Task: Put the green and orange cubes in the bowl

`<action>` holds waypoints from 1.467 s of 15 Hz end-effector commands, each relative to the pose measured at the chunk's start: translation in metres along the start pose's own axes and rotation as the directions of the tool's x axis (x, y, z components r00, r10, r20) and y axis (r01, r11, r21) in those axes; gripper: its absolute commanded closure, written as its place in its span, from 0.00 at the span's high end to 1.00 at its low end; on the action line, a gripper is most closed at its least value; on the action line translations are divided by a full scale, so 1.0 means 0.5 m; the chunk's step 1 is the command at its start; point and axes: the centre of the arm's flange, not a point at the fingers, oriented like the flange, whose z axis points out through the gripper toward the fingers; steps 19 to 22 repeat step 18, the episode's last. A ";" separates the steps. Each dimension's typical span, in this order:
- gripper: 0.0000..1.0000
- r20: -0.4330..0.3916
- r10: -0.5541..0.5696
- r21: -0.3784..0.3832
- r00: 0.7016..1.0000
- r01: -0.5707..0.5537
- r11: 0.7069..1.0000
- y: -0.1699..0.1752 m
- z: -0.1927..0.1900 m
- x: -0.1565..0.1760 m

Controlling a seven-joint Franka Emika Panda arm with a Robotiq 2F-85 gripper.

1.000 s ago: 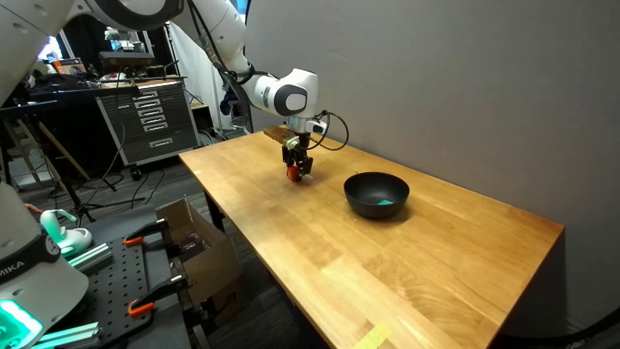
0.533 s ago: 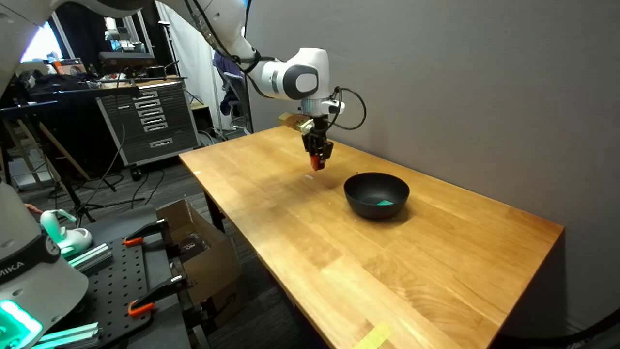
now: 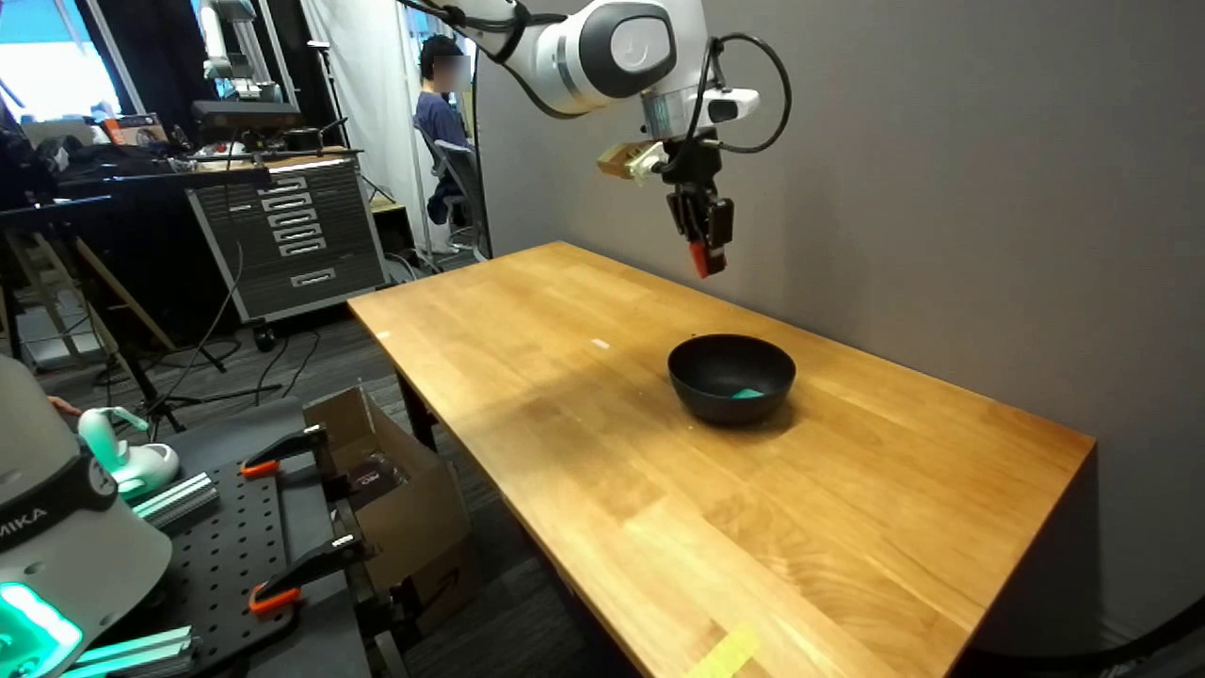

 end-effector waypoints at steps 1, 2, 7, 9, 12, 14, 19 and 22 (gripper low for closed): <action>0.17 -0.007 0.078 -0.031 0.997 -0.079 0.996 0.073 -0.008 -0.020; 0.18 -0.002 0.089 -0.028 0.996 -0.089 0.996 0.085 -0.002 -0.022; 0.87 0.030 0.097 0.013 0.995 -0.097 0.995 0.113 0.008 -0.057; 0.99 0.052 0.114 0.039 0.992 -0.116 0.993 0.137 0.004 -0.084; 1.00 0.145 0.163 0.081 0.976 -0.176 0.981 0.215 0.003 -0.156; 1.00 0.277 0.189 0.106 0.942 -0.226 0.968 0.284 0.017 -0.219; 1.00 0.224 0.189 0.057 0.956 -0.207 0.977 0.243 0.053 -0.156; 1.00 0.224 0.189 0.057 0.956 -0.207 0.977 0.243 0.053 -0.156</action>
